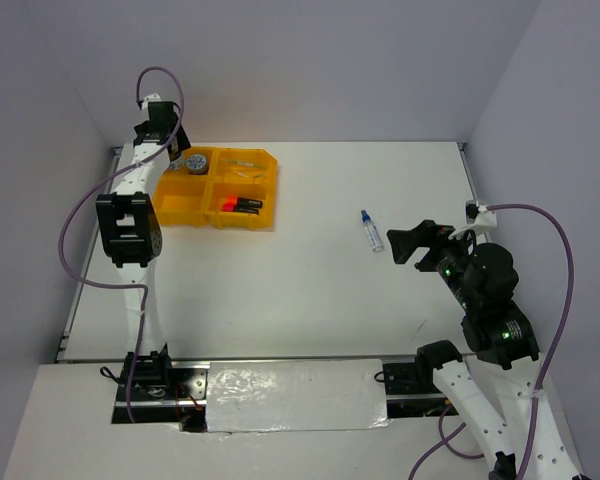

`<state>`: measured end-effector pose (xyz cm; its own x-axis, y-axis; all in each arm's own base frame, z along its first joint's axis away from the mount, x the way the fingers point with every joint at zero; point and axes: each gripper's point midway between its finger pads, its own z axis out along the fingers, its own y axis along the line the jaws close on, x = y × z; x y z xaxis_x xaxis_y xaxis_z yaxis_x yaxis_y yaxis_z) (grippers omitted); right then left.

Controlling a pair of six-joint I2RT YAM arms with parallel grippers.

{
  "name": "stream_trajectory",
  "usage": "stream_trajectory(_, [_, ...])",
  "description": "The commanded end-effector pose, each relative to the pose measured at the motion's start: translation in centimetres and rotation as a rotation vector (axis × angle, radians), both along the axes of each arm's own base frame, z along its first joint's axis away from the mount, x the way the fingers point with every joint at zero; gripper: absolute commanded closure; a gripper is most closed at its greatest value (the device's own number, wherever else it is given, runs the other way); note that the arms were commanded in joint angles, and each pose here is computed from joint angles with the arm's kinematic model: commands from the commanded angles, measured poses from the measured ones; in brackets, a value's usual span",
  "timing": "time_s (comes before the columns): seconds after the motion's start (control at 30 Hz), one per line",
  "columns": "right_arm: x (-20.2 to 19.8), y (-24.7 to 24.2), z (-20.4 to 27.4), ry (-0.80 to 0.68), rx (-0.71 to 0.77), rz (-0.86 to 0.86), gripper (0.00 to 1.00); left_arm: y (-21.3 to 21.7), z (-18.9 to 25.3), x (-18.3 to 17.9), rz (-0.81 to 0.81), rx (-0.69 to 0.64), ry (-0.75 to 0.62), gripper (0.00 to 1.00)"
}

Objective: Sort the stationery into containers
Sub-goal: Place the stationery in the storage box.

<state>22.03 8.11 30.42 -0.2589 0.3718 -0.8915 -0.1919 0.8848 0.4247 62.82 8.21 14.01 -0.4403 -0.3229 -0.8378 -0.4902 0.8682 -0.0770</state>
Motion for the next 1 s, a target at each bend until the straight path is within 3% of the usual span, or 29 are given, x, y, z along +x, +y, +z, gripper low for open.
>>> stream_trajectory(0.0, [-0.4, 0.1, 2.4, -0.063, 0.0, 0.016, 0.0, -0.7, 0.7, 1.2, -0.018, 0.023, -0.05, 0.77])
stream_trajectory(0.2, [-0.6, 0.4, 2.6, -0.066, 0.002, 0.035, 0.0, -1.1, 0.5, 1.1, -0.012, 0.053, -0.034, 0.71])
stream_trajectory(0.3, [-0.5, 0.4, 2.7, -0.067, -0.001, 0.037, 0.0, -1.2, 0.5, 0.8, -0.005, 0.048, -0.031, 0.59])
stream_trajectory(0.47, [-0.4, 0.7, 2.7, -0.065, 0.0, 0.049, 0.0, -0.8, 0.9, 0.2, 0.026, 0.064, -0.039, 0.21])
stream_trajectory(0.5, [-0.4, 0.8, 2.7, -0.063, 0.002, 0.053, 0.0, -0.8, 0.9, 0.1, 0.027, 0.066, -0.035, 0.01])
stream_trajectory(0.7, [0.0, 0.8, 2.2, -0.052, -0.009, 0.051, 0.0, -0.9, 2.6, 0.1, 0.026, 0.063, -0.058, 0.01])
stream_trajectory(0.87, [2.2, 1.7, 0.0, 0.001, -0.039, 0.076, 0.0, -0.5, 8.7, -1.6, 0.097, 0.07, -0.127, 0.01])
stream_trajectory(0.97, [5.1, 2.3, -3.8, 0.12, -0.093, 0.089, 0.0, -0.2, 13.7, -3.3, 0.151, 0.043, -0.197, 0.01])
